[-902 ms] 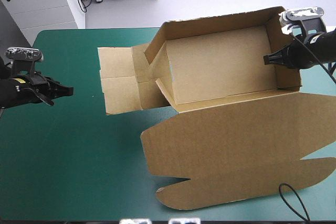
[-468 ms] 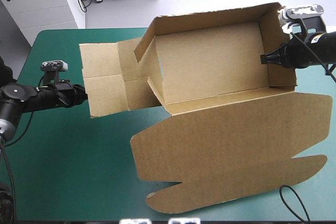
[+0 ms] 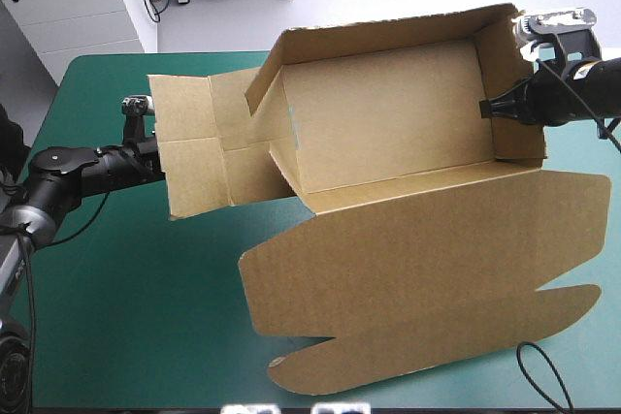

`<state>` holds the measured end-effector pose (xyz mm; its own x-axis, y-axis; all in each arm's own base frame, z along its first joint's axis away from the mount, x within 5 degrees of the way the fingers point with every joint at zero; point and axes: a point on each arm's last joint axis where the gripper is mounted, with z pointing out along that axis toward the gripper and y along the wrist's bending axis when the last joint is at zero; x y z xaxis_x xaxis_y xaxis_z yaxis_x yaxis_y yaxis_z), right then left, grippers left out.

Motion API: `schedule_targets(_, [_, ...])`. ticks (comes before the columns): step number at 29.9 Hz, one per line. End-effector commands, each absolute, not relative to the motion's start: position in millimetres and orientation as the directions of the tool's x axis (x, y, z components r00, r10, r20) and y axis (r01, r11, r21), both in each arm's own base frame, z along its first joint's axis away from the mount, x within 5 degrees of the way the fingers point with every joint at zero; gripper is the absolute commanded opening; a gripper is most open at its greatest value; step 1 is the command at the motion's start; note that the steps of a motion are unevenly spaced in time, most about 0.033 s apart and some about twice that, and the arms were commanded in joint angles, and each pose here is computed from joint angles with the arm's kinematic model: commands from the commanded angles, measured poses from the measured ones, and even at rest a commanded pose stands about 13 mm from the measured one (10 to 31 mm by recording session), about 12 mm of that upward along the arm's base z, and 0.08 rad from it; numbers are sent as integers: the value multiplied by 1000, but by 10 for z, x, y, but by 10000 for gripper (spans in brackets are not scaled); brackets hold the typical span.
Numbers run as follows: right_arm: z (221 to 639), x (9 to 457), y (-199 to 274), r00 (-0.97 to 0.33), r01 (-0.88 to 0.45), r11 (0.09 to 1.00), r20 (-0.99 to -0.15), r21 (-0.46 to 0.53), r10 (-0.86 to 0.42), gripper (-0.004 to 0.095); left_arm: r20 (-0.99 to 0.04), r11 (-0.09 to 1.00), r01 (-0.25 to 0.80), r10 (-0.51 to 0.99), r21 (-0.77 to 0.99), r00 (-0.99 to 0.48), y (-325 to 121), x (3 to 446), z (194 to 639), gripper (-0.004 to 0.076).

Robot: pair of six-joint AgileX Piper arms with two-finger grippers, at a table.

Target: Fold the box

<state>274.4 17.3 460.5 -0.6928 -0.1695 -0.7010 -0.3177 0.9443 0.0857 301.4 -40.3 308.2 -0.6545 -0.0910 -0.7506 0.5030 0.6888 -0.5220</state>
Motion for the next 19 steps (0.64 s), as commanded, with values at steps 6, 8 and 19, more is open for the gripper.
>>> schedule_targets(6, [4805, 2587, 203, -639, -333, 937, -756, 105, -143, -19, -789, 470, 671, -99, -574, -606, -590, 2861, 3534, 12])
schedule_targets(8, [4801, 2593, 202, -640, -333, 937, -755, 105, -143, -19, -795, 423, 699, -93, -576, -599, -611, 2833, 3609, 12])
schedule_targets(19, [4794, 2595, 193, -654, -302, 947, -747, 113, -119, -19, -829, 269, 790, -69, -551, -555, -884, 2724, 3992, 12])
